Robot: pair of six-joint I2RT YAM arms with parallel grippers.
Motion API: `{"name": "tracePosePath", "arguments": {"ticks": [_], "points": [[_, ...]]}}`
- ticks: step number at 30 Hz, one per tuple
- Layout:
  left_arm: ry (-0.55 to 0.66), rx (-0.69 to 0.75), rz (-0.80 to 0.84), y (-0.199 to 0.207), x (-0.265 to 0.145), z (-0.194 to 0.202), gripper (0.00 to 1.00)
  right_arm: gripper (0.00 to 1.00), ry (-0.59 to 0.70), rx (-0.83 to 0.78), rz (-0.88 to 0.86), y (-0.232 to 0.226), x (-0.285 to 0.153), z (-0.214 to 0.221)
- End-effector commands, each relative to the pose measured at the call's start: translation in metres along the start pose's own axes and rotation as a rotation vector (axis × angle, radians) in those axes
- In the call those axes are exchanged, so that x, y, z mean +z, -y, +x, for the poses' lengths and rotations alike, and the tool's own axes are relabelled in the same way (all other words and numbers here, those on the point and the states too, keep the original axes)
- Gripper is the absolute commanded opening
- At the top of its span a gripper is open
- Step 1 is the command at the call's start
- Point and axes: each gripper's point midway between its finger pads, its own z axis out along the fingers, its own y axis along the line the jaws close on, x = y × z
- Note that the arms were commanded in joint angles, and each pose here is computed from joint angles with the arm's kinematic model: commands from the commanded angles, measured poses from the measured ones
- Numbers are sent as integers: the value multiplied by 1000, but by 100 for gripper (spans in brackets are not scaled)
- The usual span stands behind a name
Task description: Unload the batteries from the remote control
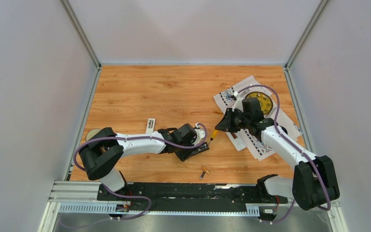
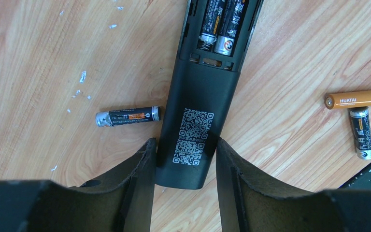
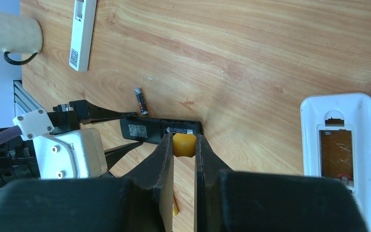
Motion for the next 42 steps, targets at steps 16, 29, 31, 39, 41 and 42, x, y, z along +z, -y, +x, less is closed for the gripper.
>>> {"name": "tracePosePath", "arguments": {"ticks": [16, 29, 31, 39, 41, 42], "points": [[-105, -31, 26, 9, 12, 36, 23, 0, 61, -9, -29, -9, -1, -4], [-107, -28, 29, 9, 13, 35, 23, 0, 52, 11, 22, 1, 7, -9], [-104, -28, 30, 10, 13, 34, 23, 0, 53, 11, 28, 3, 10, -11], [-112, -28, 31, 10, 14, 33, 23, 0, 62, -6, 16, -2, 7, -15], [-113, -28, 31, 10, 14, 33, 23, 0, 76, -14, -17, -10, 4, -19], [-115, -27, 31, 10, 14, 34, 23, 0, 89, -17, -26, -14, 1, -22]]}}
